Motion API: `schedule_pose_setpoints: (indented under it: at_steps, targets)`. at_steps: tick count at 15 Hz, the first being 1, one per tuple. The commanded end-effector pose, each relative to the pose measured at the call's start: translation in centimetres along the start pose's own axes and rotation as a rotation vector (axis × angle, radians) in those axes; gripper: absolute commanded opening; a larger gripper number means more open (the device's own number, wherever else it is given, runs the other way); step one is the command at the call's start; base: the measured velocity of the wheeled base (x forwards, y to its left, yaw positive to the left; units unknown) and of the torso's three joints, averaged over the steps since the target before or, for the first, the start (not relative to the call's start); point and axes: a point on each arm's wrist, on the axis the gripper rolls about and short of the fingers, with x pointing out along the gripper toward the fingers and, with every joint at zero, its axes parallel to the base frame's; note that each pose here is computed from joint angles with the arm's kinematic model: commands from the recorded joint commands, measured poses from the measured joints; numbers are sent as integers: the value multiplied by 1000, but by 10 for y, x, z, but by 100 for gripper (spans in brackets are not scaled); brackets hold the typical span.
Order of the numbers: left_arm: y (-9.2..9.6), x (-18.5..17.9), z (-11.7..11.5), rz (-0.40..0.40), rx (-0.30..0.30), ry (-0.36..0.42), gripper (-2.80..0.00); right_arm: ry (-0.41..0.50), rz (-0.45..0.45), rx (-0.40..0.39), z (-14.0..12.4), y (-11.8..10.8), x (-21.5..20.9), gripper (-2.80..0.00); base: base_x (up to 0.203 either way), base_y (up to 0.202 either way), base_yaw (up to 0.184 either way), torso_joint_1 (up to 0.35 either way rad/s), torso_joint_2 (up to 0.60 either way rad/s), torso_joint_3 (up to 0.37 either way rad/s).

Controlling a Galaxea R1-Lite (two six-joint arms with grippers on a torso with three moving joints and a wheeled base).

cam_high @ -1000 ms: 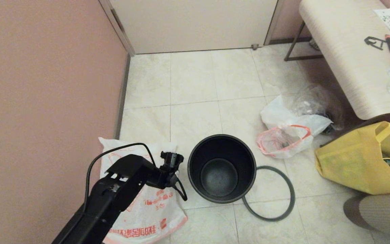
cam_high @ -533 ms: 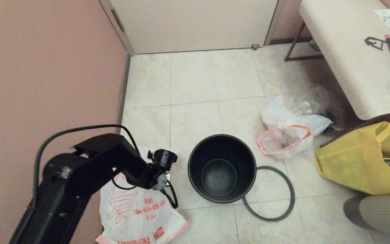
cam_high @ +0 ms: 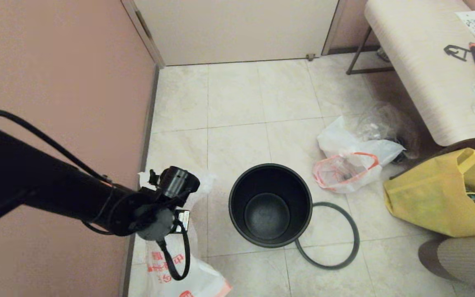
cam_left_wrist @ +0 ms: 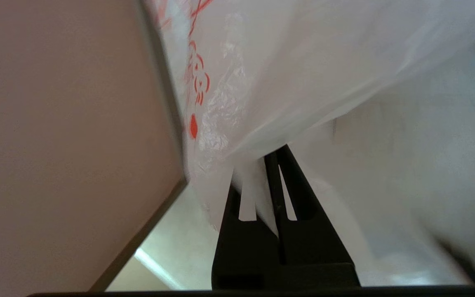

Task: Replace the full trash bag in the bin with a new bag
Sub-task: Pick up a new trash bag, then put the new garbage bag on the trash can

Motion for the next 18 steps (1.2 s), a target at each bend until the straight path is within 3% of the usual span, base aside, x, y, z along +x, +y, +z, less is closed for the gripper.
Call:
schedule_pose_setpoints:
  at_steps: [1, 4, 7, 8, 13, 15, 18]
  targets:
    - [20, -65, -4, -65, 13, -46, -280, 2, 0, -1, 0, 0, 0, -280, 0, 0, 0, 0, 0, 0]
    - [14, -130, -22, -194, 129, -29, -280, 2, 0, -1, 0, 0, 0, -280, 0, 0, 0, 0, 0, 0]
    - [4, -180, -10, -378, 161, -40, -280, 2, 0, -1, 0, 0, 0, -280, 0, 0, 0, 0, 0, 0]
    - [-6, -182, -5, -400, 178, -25, -280, 2, 0, -1, 0, 0, 0, -280, 0, 0, 0, 0, 0, 0]
    - [-88, -163, 22, -443, 245, 16, -280, 2, 0, -1, 0, 0, 0, -280, 0, 0, 0, 0, 0, 0]
    - [-117, -163, 38, -502, 237, 3, -280, 2, 0, -1, 0, 0, 0, -280, 0, 0, 0, 0, 0, 0]
    - [-166, -141, 33, -497, 290, 54, -280, 2, 0, -1, 0, 0, 0, -280, 0, 0, 0, 0, 0, 0]
